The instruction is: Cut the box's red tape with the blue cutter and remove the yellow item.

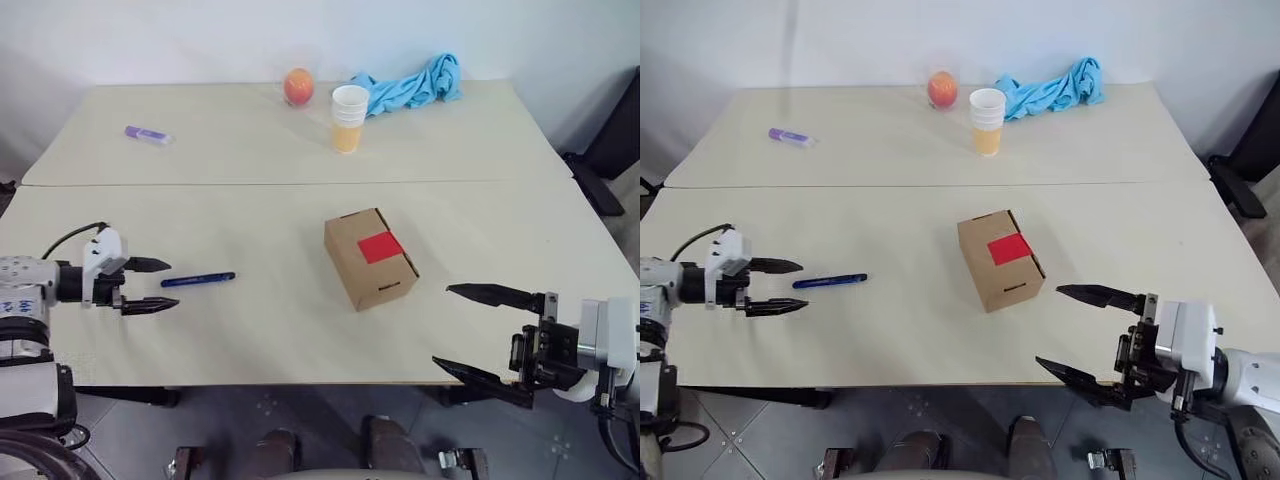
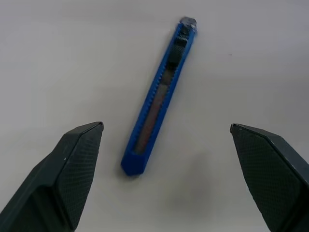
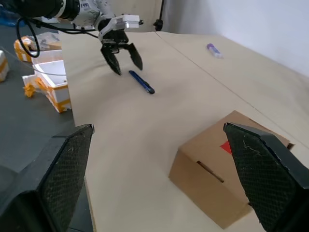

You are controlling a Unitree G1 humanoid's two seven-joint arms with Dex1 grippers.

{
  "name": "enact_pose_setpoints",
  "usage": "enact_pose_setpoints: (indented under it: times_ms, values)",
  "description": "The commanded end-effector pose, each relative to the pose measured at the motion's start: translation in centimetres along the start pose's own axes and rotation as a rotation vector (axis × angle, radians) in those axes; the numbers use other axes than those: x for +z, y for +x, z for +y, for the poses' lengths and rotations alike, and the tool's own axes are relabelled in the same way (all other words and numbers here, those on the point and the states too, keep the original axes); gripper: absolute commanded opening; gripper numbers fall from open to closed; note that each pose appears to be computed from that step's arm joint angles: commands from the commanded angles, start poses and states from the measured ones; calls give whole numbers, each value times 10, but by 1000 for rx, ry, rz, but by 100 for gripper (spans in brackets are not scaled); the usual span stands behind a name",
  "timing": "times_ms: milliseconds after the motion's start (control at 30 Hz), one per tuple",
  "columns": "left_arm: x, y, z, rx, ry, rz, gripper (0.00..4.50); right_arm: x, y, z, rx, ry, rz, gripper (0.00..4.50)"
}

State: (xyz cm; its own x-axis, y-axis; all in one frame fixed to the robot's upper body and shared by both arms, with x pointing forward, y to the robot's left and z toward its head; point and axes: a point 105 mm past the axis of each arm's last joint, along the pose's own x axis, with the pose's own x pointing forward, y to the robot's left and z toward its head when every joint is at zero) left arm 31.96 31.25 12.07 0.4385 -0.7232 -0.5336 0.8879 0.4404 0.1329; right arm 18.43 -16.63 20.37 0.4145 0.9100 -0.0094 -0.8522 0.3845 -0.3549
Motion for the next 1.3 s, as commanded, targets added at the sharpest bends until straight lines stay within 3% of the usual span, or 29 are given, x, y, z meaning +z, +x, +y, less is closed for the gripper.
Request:
enact_pose_setpoints:
  times_ms: [33, 167, 200, 267, 633, 733, 1000, 1200, 1300]
  values:
    - [1, 2, 1, -18, 9, 32, 447, 10, 0, 5, -5, -38, -6, 450]
    - [-2, 10, 1, -25, 1, 52, 447, 11, -3, 6, -25, -34, 4, 450]
    - [-5, 15, 0, -25, -16, 51, 430, 12, -3, 6, -34, -34, 7, 450]
    - [-10, 23, -2, -17, -26, 58, 386, 13, -4, 7, -45, -33, 13, 450]
    - [-15, 34, -10, -53, -9, 45, 54, 15, -4, 9, -54, -29, 17, 450]
    - [-3, 41, -10, -83, 32, -7, 1, 15, -2, 7, -49, -30, 14, 450]
    - [43, 57, -13, -145, 205, -183, 1, 13, 1, 6, -28, -21, 8, 450]
    - [48, 61, -21, -147, 362, -141, 1, 9, 4, 7, -16, -12, 3, 450]
    - [45, 67, -34, -187, 398, -133, 97, 7, 5, 5, -12, -11, 6, 450]
